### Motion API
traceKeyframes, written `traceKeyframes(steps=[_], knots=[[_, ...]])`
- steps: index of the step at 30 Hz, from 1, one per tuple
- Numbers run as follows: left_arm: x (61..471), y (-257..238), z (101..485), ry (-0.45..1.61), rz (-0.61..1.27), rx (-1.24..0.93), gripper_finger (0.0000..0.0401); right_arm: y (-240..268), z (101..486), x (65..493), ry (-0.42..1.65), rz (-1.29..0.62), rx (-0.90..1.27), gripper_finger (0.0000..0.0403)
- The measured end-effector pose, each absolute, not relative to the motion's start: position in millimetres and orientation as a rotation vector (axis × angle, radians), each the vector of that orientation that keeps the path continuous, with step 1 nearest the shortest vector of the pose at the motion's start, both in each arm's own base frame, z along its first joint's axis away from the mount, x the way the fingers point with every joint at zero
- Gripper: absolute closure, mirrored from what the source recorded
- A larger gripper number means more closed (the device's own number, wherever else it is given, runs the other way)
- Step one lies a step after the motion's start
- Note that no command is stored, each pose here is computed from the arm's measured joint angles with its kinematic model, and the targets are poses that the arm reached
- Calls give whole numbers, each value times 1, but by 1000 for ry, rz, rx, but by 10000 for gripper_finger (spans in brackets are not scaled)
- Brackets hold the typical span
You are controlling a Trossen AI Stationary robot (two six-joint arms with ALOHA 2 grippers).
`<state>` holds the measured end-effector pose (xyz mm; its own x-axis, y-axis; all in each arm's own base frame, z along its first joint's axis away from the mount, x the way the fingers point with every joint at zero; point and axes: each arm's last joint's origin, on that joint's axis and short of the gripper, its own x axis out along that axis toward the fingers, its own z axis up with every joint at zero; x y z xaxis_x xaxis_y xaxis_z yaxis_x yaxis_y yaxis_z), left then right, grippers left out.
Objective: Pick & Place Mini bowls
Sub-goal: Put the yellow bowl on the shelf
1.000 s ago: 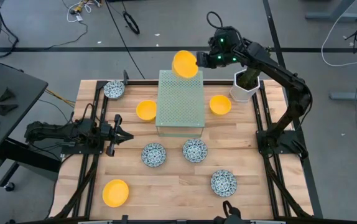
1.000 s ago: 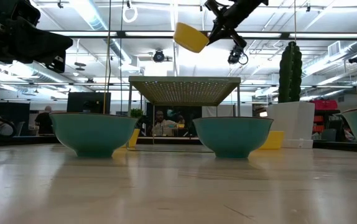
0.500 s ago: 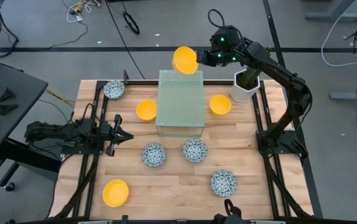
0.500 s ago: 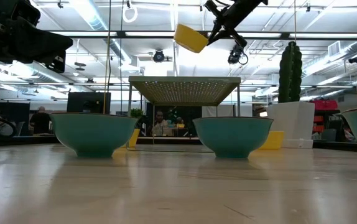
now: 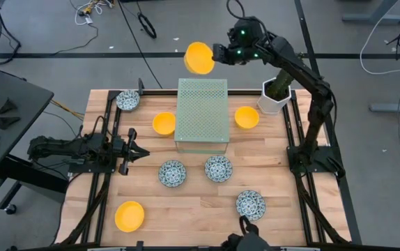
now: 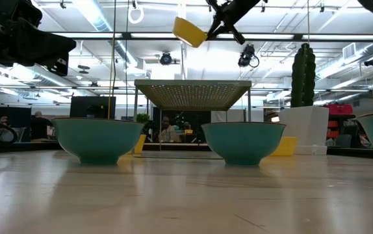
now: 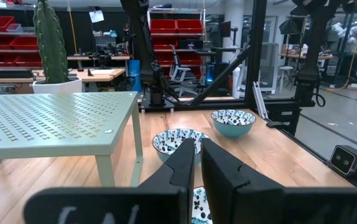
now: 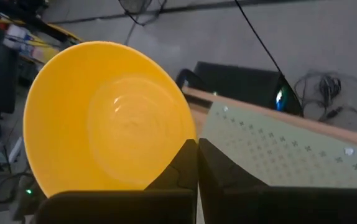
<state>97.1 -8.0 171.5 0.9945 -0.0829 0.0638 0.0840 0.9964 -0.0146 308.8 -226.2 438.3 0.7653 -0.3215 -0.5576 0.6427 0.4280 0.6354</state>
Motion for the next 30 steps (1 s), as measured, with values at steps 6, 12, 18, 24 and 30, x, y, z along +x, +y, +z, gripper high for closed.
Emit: traceKeyframes(steps=[6, 12, 18, 24, 30], knots=[[97, -8, 171, -63, -83, -17, 367, -228, 420, 314, 491, -655, 984, 403], [97, -8, 171, -63, -83, -17, 367, -231, 398, 320, 626, -685, 1002, 403], [97, -8, 171, -63, -84, -17, 367, -236, 377, 330, 722, -700, 1014, 403], [97, -8, 172, -63, -83, -17, 367, -239, 359, 335, 814, -712, 1016, 403], [97, -8, 171, -63, -83, -17, 367, -242, 349, 335, 875, -753, 976, 403]])
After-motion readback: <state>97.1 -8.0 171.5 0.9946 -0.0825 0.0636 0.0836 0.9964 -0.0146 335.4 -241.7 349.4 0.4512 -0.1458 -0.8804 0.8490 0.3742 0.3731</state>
